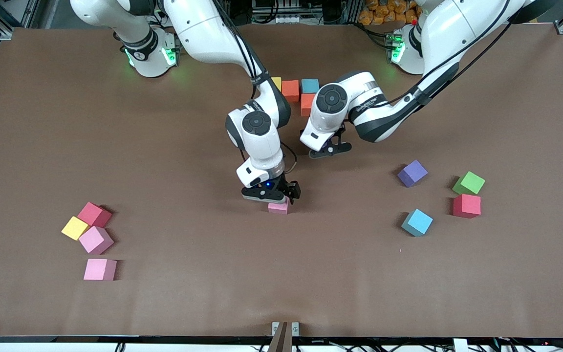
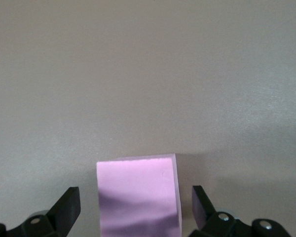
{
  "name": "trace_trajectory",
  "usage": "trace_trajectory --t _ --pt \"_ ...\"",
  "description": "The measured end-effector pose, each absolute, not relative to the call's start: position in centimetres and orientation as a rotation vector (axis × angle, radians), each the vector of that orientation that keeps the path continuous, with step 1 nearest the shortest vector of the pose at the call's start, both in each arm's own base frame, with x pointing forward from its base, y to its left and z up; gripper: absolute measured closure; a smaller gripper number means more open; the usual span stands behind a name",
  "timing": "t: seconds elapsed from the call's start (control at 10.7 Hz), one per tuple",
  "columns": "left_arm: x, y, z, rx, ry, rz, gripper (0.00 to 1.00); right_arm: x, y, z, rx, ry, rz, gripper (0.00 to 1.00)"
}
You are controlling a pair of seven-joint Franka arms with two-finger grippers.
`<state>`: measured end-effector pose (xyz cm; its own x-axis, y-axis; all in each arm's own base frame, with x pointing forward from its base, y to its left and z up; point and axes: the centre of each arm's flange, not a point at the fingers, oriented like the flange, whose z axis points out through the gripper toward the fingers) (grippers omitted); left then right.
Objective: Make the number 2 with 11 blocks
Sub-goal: 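Grasp the pink cube with the right gripper while the left carries purple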
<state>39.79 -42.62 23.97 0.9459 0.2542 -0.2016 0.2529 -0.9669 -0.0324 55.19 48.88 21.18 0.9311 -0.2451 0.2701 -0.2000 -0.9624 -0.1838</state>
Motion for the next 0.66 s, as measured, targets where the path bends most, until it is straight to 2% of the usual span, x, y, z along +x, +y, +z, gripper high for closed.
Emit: trace_trajectory --t 0.19,0.38,0.56,0.66 --pt "37.3 -44.7 23.1 -3.085 -0.486 0.351 0.4 55.2 48.9 20.8 -2.937 0.339 -0.444 0.0" --pt "35.4 -45.4 22.4 -3.066 -0.462 0.368 0.4 55.2 49.0 20.9 -2.935 0.338 -0.447 0.11" --pt "34.9 -45.0 21.6 -3.049 -0.453 0.378 0.4 55.3 49.0 21.0 -2.932 0.337 -0.45 0.41" --pt "34.7 -44.8 21.4 -3.044 -0.45 0.379 0.4 55.4 49.1 21.1 -2.931 0.337 -0.451 0.43"
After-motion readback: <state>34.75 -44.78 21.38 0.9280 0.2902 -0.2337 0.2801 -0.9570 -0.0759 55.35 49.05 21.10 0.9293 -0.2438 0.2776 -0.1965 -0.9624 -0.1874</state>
